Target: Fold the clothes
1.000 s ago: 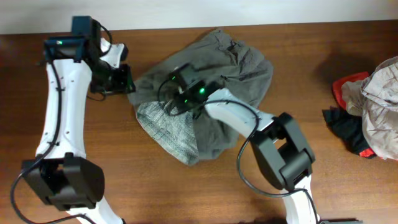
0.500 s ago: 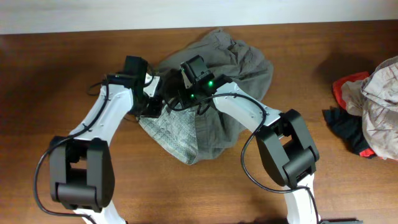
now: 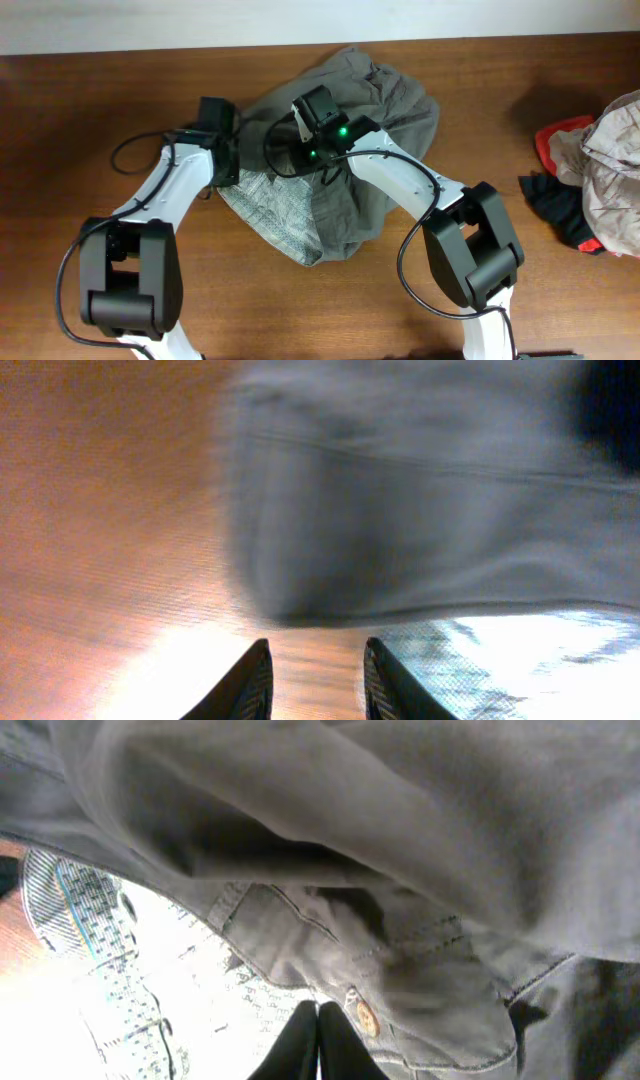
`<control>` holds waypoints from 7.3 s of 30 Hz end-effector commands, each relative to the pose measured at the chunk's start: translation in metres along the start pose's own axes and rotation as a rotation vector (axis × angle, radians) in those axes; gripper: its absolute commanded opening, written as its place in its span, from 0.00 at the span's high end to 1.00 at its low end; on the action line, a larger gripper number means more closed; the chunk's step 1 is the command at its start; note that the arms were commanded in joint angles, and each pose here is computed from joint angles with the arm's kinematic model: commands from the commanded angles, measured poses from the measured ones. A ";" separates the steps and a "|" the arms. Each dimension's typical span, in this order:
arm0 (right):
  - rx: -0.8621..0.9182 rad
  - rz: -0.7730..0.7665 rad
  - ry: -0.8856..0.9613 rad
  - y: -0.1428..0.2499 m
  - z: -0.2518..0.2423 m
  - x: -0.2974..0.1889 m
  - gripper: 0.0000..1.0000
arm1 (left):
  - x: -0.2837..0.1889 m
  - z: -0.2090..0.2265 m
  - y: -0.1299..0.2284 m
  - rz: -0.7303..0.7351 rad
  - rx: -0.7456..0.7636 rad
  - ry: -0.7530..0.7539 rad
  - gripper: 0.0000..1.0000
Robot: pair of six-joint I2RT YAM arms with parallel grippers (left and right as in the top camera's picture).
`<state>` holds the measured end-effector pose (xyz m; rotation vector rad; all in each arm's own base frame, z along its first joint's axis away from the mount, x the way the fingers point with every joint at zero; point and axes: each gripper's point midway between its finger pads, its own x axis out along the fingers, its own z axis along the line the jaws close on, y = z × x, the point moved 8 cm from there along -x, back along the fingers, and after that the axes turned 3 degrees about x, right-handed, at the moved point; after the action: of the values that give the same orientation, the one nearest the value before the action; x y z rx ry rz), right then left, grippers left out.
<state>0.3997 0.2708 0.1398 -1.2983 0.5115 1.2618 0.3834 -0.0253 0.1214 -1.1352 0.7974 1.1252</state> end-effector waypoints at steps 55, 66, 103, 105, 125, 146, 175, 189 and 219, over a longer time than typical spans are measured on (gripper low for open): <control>0.019 0.109 0.161 0.014 -0.026 -0.035 0.69 | 0.060 0.075 0.022 0.173 -0.548 -0.023 0.48; 0.178 0.237 0.141 0.041 -0.088 0.012 0.70 | 0.062 0.081 0.020 0.165 -0.579 0.011 0.31; -0.052 0.150 0.013 0.049 -0.029 -0.099 0.46 | -0.016 0.113 -0.028 -0.334 -0.160 0.674 0.21; -0.120 0.182 0.014 0.058 -0.008 -0.088 0.42 | -0.018 0.106 -0.031 -0.341 -0.142 0.674 0.20; -0.599 0.250 0.529 0.120 0.055 -0.001 0.39 | -0.019 0.102 -0.036 -0.363 -0.125 0.671 0.15; -0.551 0.175 0.679 0.117 0.043 0.025 0.40 | -0.019 0.102 -0.035 -0.359 -0.125 0.672 0.16; -0.843 0.194 0.558 0.170 0.165 -0.053 0.96 | -0.018 0.104 -0.037 -0.368 -0.125 0.653 0.16; -0.974 0.331 0.183 0.215 0.210 -0.046 0.94 | -0.018 0.103 -0.035 -0.358 -0.128 0.661 0.16; -0.104 0.280 -0.112 0.029 -0.066 0.002 0.74 | -0.041 0.045 -0.038 -0.337 0.020 0.684 0.36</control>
<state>0.3996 0.1929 0.1325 -1.2731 0.6610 1.4675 0.4087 0.0264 0.1670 -1.6980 1.1081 0.4383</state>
